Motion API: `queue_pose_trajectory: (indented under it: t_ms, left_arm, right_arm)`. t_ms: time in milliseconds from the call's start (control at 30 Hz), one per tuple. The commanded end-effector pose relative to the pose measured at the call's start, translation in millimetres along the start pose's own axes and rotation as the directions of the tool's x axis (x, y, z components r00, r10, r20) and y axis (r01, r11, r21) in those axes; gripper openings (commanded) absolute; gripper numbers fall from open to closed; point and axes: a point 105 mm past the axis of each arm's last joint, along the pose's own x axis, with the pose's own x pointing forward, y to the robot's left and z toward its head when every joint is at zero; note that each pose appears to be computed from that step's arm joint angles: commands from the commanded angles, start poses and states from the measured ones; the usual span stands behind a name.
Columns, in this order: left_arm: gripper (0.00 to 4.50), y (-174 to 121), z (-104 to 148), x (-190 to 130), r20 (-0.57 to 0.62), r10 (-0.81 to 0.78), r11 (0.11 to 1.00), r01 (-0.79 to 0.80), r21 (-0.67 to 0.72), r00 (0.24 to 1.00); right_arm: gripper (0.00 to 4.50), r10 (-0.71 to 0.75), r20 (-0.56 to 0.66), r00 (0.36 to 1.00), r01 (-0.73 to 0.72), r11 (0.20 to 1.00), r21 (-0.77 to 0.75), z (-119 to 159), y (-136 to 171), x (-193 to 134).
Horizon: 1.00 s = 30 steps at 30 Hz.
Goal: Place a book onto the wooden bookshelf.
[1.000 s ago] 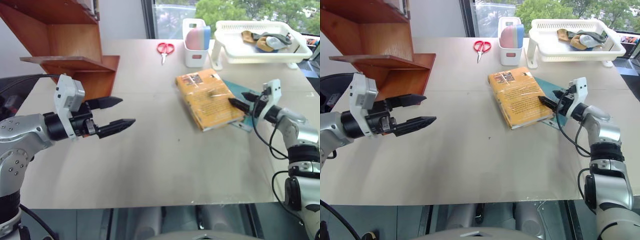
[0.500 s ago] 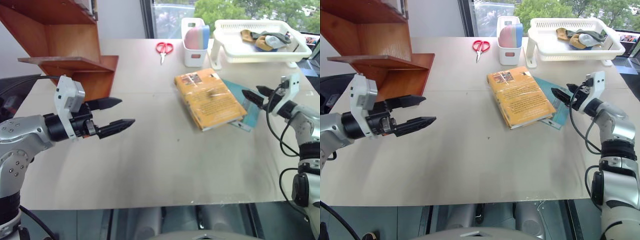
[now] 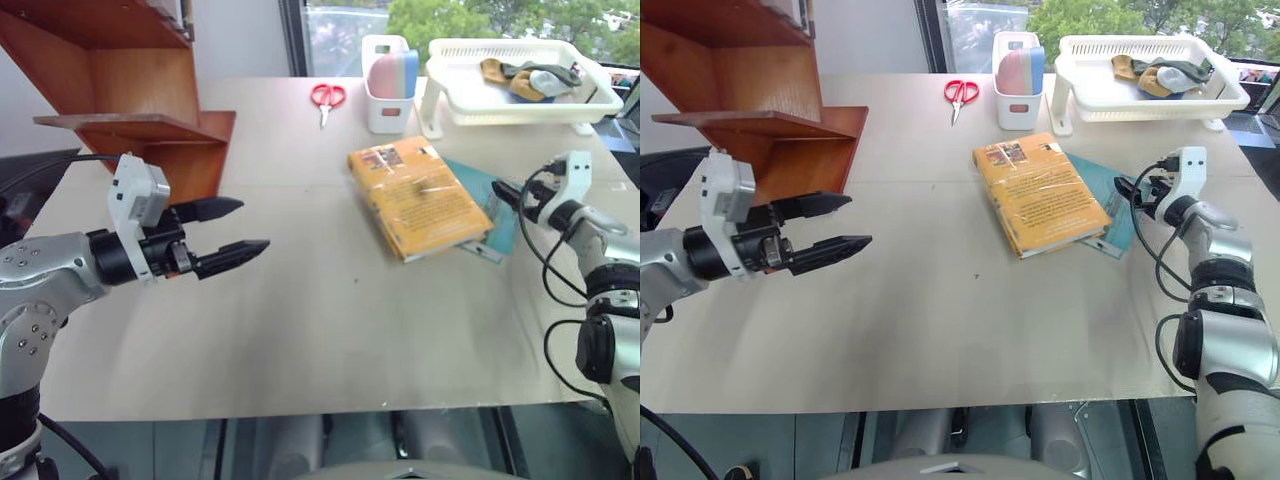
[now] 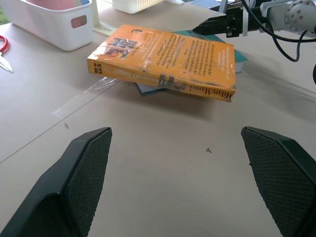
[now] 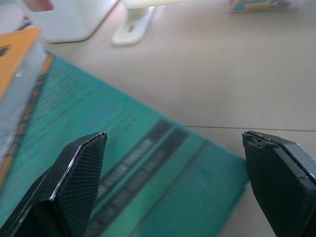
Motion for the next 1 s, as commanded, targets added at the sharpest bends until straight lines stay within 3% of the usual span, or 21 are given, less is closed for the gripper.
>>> queue_pose_trajectory:
  t_ms: [33,300,533,1000]
  left_arm:
    - [4.42,-2,11,-6,0.026,0.016,0.998,-0.017,0.052,1.0]
    - [4.42,-1,11,-6,0.023,0.022,0.998,-0.023,0.055,0.999]
    - [4.42,1,12,-4,0.024,0.02,0.998,-0.022,0.059,1.0]
    - [4.42,-4,6,-8,0.014,0.031,0.998,-0.031,0.051,0.999]
  right_arm:
    - [4.5,-0.039,0.035,0.999,0.04,0.999,-0.031,13,-7,0]
    - [4.5,0.007,-0.011,1.0,-0.007,1.0,0.002,7,-1,2]
    - [4.5,0.191,-0.043,0.981,-0.191,0.981,0.014,-1,25,3]
    - [4.5,0.364,-0.053,0.93,-0.363,0.931,0.04,-18,82,-4]
